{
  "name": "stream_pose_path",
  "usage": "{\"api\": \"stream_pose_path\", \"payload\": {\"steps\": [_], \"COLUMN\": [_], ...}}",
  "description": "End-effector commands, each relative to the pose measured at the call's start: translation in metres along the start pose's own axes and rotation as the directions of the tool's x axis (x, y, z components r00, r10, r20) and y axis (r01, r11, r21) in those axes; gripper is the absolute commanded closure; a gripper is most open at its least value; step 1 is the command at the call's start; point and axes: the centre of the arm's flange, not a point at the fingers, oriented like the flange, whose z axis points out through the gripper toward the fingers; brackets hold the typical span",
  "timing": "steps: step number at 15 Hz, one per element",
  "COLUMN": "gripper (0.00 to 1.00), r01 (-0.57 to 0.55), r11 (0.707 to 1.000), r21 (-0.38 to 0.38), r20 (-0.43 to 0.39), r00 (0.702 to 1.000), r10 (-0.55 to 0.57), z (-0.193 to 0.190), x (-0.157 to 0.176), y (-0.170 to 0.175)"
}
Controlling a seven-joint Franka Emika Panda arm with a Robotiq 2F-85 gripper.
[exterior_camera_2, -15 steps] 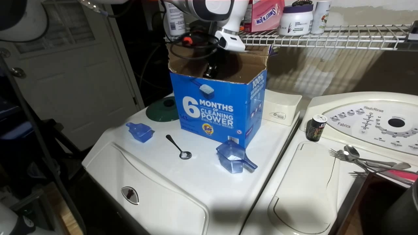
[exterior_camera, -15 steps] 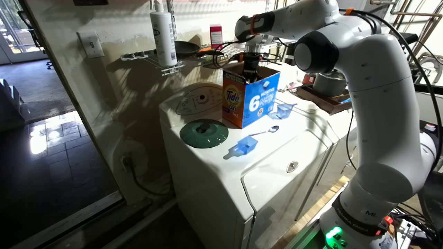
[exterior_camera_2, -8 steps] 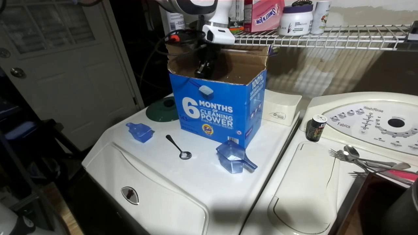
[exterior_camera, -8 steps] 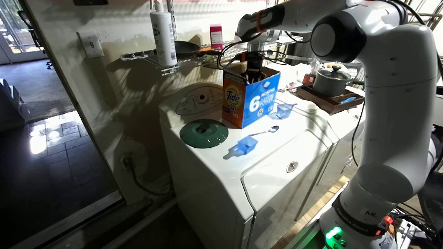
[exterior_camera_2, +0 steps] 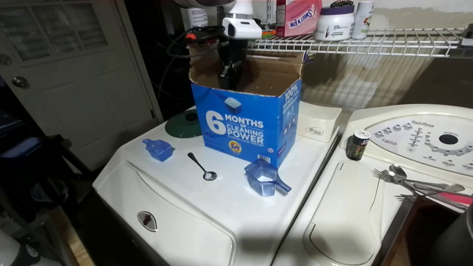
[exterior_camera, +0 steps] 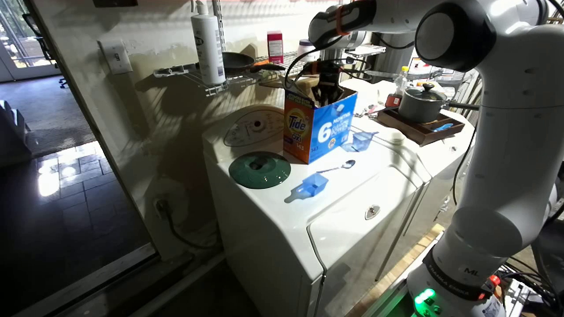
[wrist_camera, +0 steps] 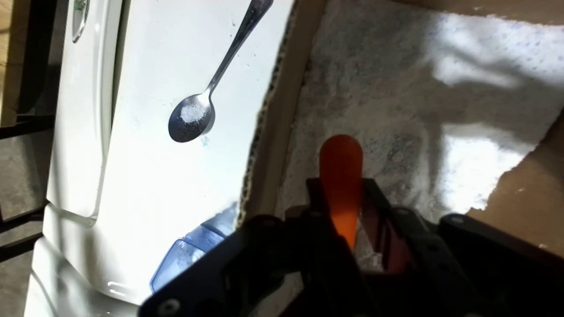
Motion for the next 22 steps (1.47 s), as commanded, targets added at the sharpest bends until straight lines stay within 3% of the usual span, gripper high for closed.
{"api": "stream_pose_path", "payload": {"steps": [1,15,22], "gripper": [0.94,0.94,0.94], "r01": [-0.027,-0.049,-0.047], "r11": [1.000,0.999,0.998], "r21": [0.003,0.019,0.047], "r20": [-0.038,-0.126,-0.105], "r00": [0.999,0.991,0.993], "r10": [0.028,0.051,0.052], "z": [-0.006,-0.047,-0.065], "x": [-0.008,-0.021,-0.023], "y": [0.024,0.031,0.037]}}
